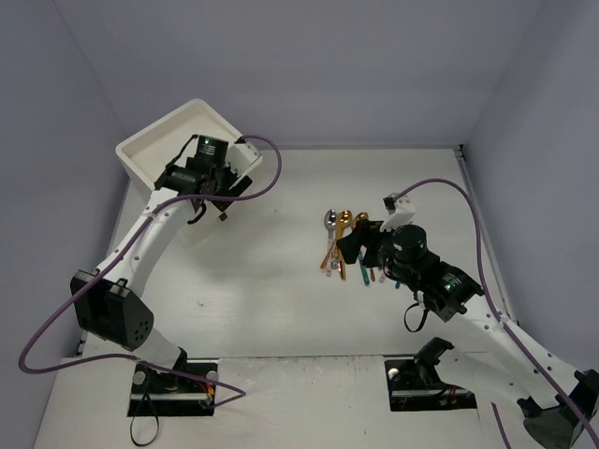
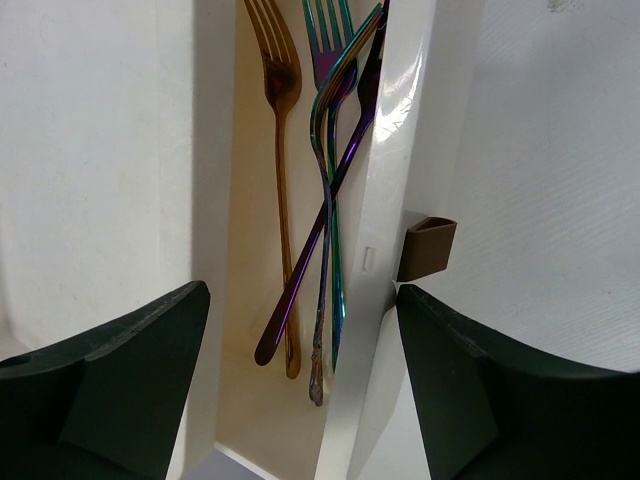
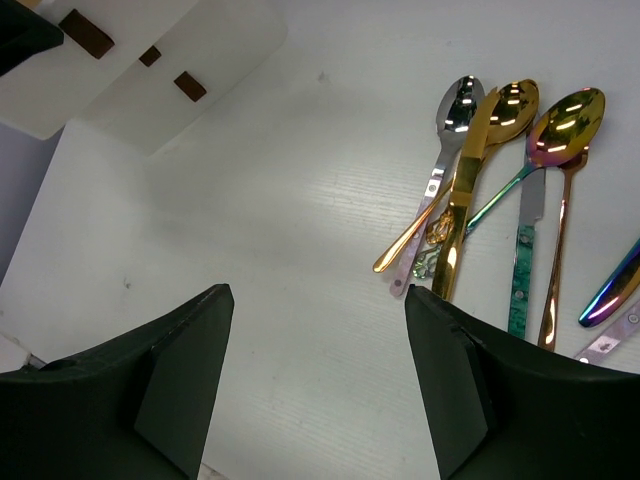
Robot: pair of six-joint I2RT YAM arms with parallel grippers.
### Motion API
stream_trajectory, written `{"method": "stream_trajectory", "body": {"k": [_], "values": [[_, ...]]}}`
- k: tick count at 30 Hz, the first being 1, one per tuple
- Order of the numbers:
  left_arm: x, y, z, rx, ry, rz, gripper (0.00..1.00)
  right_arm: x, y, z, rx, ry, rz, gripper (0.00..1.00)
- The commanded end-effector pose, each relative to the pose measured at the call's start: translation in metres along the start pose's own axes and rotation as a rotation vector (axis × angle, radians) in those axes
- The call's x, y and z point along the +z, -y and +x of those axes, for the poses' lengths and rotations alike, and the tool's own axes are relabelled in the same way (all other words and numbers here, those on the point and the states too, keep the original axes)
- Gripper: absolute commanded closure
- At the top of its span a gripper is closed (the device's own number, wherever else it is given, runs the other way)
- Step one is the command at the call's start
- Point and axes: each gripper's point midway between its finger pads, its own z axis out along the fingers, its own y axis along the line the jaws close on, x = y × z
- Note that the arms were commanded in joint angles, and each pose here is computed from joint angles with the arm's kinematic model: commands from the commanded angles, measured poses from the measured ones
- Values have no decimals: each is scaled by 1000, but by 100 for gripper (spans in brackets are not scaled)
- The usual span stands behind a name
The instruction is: Sort the eating utensils into containers
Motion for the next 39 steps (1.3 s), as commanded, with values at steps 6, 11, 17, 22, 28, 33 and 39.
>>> {"method": "stream_trajectory", "body": {"k": [6, 11, 17, 22, 28, 33, 39], "values": [[-28, -72, -20, -127, 108, -267, 27, 5, -25, -18, -30, 20, -98, 33], [-39, -78, -29, -124, 179, -299, 27, 5, -26, -16, -34, 15, -109, 33], [-32, -80, -24, -103, 162, -291, 27, 6, -29, -14, -37, 3, -125, 32], [-23, -66, -24, -97, 158, -195, 27, 5, -28, -13, -35, 1, -126, 32], [-20, -48, -23, -44, 163, -91, 27, 6, -27, -8, -30, -8, -123, 32], [-18, -41, -21, -33, 155, -57, 27, 6, -26, -7, -30, -11, -125, 32], [-8, -55, -11, -45, 73, -140, 27, 6, -26, -5, -29, -15, -125, 31]]}}
